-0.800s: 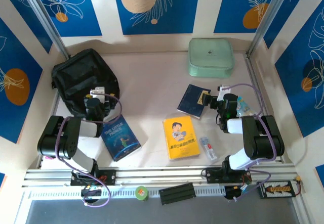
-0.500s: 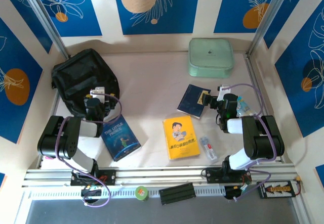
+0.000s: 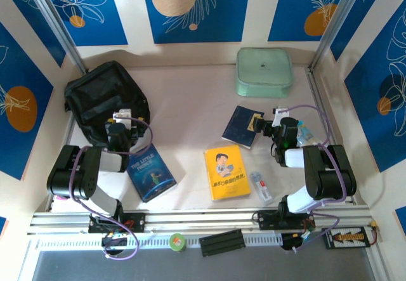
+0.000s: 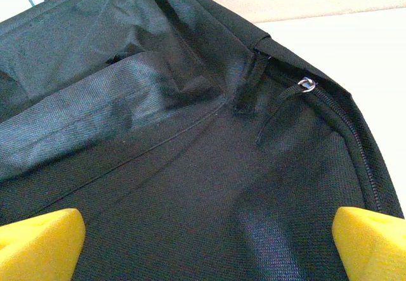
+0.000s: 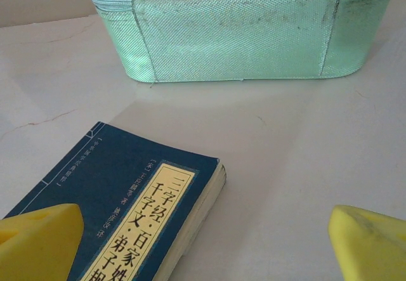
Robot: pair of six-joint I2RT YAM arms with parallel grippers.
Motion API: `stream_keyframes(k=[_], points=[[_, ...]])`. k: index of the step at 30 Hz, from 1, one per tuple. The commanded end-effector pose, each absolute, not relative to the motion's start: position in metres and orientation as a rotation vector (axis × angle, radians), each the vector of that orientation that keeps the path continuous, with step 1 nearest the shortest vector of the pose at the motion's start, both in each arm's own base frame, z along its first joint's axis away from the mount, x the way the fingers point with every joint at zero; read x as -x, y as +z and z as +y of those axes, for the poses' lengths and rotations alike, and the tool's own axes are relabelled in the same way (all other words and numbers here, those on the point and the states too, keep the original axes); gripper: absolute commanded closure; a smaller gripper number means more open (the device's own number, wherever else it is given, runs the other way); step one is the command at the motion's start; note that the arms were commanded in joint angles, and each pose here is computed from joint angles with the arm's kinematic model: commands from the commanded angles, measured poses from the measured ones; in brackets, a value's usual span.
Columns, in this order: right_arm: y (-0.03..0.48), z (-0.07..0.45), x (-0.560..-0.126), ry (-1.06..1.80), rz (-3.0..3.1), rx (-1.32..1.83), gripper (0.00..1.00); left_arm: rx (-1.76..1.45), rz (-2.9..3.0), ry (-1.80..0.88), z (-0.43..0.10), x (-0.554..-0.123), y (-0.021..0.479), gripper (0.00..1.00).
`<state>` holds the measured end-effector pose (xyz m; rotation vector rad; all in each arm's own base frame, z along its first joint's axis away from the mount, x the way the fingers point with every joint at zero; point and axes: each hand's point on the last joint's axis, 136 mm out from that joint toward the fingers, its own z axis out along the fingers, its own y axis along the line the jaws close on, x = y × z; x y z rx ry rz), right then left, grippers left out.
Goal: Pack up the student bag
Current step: Move the student bag to the top-center of the table.
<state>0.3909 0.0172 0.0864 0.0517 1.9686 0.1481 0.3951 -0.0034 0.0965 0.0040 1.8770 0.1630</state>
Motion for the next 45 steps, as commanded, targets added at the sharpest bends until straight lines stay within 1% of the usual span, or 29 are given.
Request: stream_keyframes(k=[1, 14, 18, 21, 24, 28, 31, 33, 35, 37, 40, 45], points=[[0.093, 0.018, -0.397, 0.152, 1.952, -0.029, 0.01, -0.018, 1.887, 0.143, -0.008, -0.395, 0.094, 0.00], [0.093, 0.019, -0.396, 0.153, 1.948, -0.028, 0.01, -0.018, 1.882, 0.144, -0.007, -0.394, 0.095, 0.00], [0.097, 0.015, -0.395, 0.141, 1.938, -0.048, 0.01, 0.063, 1.854, 0.180, 0.005, -0.386, 0.101, 0.00], [0.116, 0.013, -0.392, 0.126, 1.937, -0.058, 0.01, 0.007, 1.828, 0.145, -0.004, -0.384, 0.108, 0.00], [0.139, 0.014, -0.387, 0.117, 1.920, -0.055, 0.01, 0.029, 1.813, 0.156, 0.000, -0.377, 0.122, 0.00], [0.163, 0.027, -0.378, 0.153, 1.956, -0.066, 0.01, 0.023, 1.789, 0.150, -0.001, -0.370, 0.145, 0.00], [0.171, 0.033, -0.369, 0.223, 2.024, -0.216, 0.01, 0.098, 1.797, 0.103, 0.002, -0.362, 0.165, 0.00], [0.174, 0.037, -0.364, 0.318, 2.090, -0.301, 0.01, 0.202, 1.834, 0.056, 0.006, -0.357, 0.178, 0.07], [0.174, 0.034, -0.362, 0.400, 2.119, -0.404, 0.01, 0.296, 1.873, -0.025, 0.003, -0.352, 0.189, 0.07], [0.180, 0.039, -0.363, 0.527, 2.131, -0.438, 0.01, 0.286, 1.909, -0.125, -0.010, -0.353, 0.199, 0.05], [0.188, 0.053, -0.364, 0.644, 2.183, -0.409, 0.01, 0.239, 1.964, -0.282, -0.035, -0.363, 0.210, 0.00], [0.196, 0.080, -0.366, 0.733, 2.226, -0.293, 0.01, 0.264, 2.060, -0.381, -0.053, -0.402, 0.206, 0.00]])
